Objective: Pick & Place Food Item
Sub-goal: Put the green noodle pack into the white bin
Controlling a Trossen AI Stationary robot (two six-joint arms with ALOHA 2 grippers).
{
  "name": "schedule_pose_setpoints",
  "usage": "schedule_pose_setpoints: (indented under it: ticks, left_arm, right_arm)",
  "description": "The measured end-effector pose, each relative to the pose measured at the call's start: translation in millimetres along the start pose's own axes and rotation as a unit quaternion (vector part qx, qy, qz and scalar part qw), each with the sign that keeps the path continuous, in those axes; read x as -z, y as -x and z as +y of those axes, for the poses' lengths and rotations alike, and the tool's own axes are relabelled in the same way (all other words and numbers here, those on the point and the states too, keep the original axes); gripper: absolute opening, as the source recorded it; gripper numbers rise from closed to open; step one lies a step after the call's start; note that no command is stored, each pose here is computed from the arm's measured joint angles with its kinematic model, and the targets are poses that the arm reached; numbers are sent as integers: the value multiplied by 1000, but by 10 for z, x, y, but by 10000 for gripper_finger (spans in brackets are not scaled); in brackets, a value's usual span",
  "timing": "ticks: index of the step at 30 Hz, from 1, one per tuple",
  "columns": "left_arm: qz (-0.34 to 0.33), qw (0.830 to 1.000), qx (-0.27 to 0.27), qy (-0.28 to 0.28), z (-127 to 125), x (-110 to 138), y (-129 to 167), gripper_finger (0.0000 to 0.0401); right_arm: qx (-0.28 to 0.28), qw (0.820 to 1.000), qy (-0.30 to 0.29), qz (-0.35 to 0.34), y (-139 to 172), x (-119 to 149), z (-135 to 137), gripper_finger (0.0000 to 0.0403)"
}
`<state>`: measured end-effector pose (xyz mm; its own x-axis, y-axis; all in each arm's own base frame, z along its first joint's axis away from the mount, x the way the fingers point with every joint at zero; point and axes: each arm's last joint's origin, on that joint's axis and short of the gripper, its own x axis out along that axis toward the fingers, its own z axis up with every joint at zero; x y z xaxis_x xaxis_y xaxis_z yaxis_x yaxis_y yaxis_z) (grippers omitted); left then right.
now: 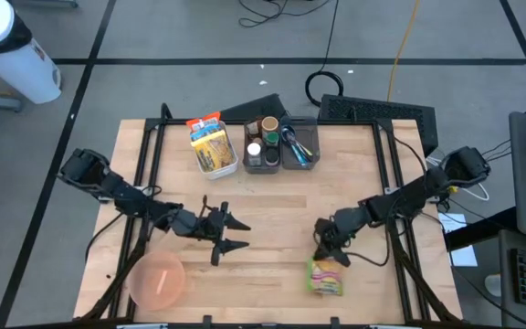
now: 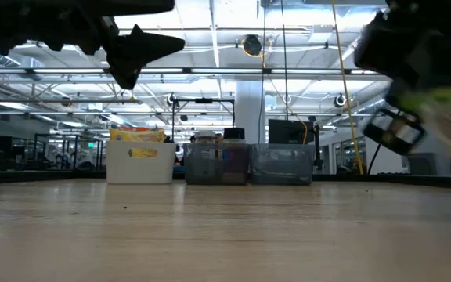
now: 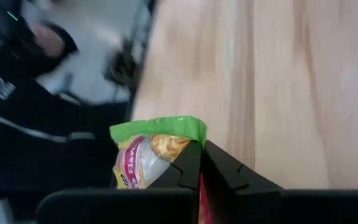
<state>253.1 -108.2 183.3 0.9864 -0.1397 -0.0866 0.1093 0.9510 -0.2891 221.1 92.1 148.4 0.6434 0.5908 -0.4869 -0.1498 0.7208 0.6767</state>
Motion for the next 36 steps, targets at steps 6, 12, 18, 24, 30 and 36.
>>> schedule_pose_setpoints:
  ticks: [6,12,18,24,30,36]
  left_arm:
    - [19,999,-14,-31,76,-86,-104,239]
    - [150,983,-81,-71,79,-452,-406,239]
    - [183,973,-124,-62,115,-953,-530,239]
    - [208,967,-137,-47,234,-1262,-543,239]
    - [213,965,-152,-17,406,-1279,-581,239]
    - [242,959,-145,17,573,-1114,-741,239]
  right_arm:
    - [-3,990,87,-107,59,-222,0,0]
    - [74,970,165,-162,102,-333,-72,0]
    - [154,933,253,-206,126,-491,-37,0]
    - [205,897,310,-238,152,-586,6,0]
    - [205,874,343,-275,195,-664,43,0]
    - [220,868,342,-286,242,-722,-16,0]
